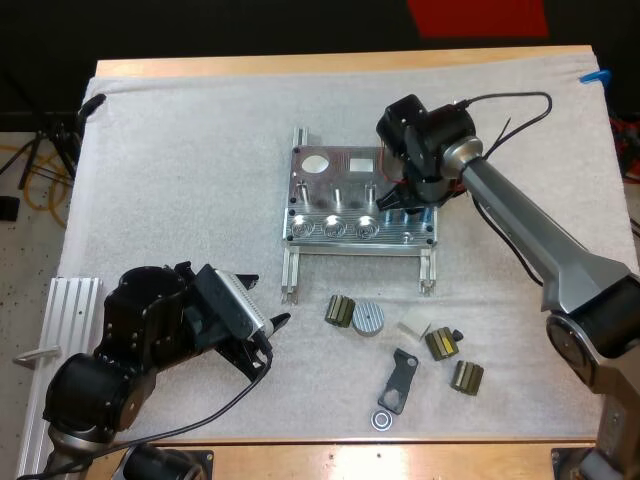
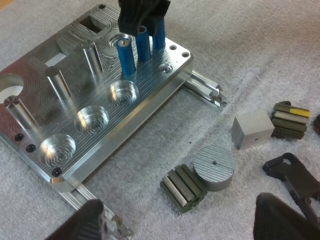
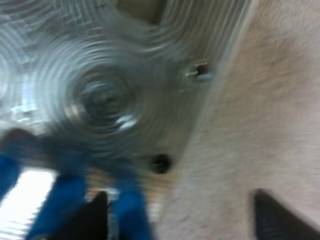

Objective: Load cells from left to right

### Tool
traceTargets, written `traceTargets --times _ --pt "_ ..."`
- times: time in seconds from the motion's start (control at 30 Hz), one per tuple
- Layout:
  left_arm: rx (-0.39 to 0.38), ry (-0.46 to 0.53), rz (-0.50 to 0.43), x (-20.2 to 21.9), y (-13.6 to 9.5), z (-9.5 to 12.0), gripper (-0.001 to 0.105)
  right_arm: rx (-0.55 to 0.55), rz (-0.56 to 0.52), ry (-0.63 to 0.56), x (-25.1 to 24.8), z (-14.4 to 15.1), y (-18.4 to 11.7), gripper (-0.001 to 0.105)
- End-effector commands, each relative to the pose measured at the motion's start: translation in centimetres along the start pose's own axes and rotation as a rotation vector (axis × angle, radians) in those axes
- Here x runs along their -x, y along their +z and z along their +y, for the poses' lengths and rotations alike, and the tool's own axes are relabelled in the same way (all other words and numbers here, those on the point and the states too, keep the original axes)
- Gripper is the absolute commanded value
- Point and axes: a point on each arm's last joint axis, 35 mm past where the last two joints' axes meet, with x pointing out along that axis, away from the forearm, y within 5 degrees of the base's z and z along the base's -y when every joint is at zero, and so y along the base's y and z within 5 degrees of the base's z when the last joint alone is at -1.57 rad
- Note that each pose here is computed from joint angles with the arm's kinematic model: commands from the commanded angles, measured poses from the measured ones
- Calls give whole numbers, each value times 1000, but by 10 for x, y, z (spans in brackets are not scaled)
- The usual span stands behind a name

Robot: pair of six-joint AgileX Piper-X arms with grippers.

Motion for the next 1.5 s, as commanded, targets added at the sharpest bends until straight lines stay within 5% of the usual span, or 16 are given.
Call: traceTargets --times 0.0,0.4,0.6,0.87,1.17,1.47 --pt "-13 -11 -13 2 2 -1 61 -3 -54 -17 18 -8 -1 75" --pt "-14 -10 -15 2 3 -1 61 5 -292 14 98 -25 -18 68" --pt "-22 12 -97 1 13 3 61 5 -520 -40 149 -38 -27 68" --pt "119 169 -240 -1 39 46 61 -85 -725 -118 180 -77 -39 68" --pt "137 300 -347 45 75 60 61 -231 -739 -159 191 -142 -81 68" --pt "128 314 -292 62 68 46 61 -341 -793 -277 251 -167 -162 68"
